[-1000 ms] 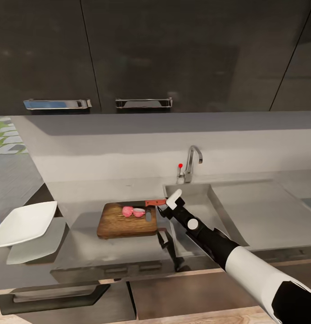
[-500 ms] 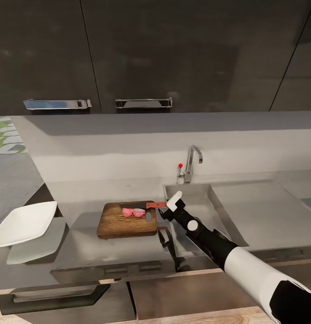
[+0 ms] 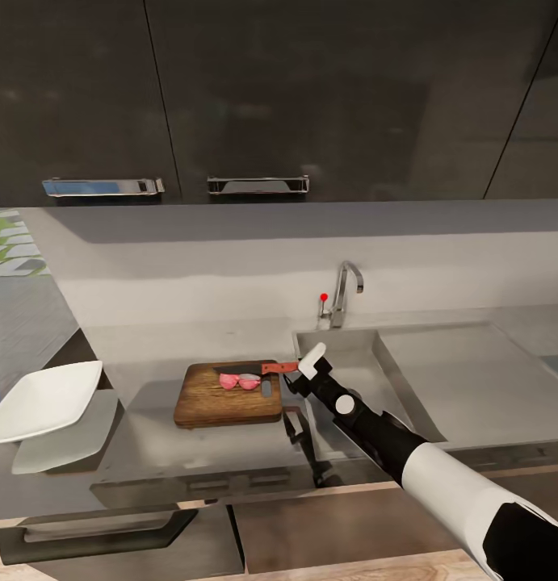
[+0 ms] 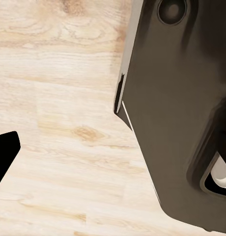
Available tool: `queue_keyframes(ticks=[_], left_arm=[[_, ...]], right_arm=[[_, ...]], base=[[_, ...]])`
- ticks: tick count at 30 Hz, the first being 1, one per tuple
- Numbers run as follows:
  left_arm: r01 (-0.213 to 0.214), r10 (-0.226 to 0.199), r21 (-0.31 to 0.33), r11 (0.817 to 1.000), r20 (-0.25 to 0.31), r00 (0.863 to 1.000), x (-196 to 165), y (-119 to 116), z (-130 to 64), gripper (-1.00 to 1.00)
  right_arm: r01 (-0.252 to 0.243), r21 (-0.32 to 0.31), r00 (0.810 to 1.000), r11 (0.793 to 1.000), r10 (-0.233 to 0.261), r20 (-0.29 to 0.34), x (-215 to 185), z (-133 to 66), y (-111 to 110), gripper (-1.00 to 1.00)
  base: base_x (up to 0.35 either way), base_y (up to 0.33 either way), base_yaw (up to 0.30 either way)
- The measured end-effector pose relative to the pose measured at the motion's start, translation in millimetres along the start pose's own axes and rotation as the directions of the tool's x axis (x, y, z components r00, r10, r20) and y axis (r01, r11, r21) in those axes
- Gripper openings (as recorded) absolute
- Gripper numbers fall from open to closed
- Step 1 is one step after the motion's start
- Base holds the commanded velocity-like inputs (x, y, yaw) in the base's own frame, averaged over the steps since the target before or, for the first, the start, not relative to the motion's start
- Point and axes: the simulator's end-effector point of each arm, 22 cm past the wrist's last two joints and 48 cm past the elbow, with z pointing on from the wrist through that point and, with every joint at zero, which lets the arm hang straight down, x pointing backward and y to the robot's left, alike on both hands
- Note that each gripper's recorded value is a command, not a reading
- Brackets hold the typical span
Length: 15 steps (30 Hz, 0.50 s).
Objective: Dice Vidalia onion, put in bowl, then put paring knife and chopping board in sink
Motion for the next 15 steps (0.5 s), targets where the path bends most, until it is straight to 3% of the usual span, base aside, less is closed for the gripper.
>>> queue_keyframes(ticks=[15], left_arm=[[0.0,0.0,0.0,1.0,0.0,1.0,0.0,0.0,0.0,1.0]], right_arm=[[0.0,-0.001,1.0,1.0,0.0,0.001,-1.3,0.4,1.3,-1.0]], base=[[0.0,0.0,0.0]])
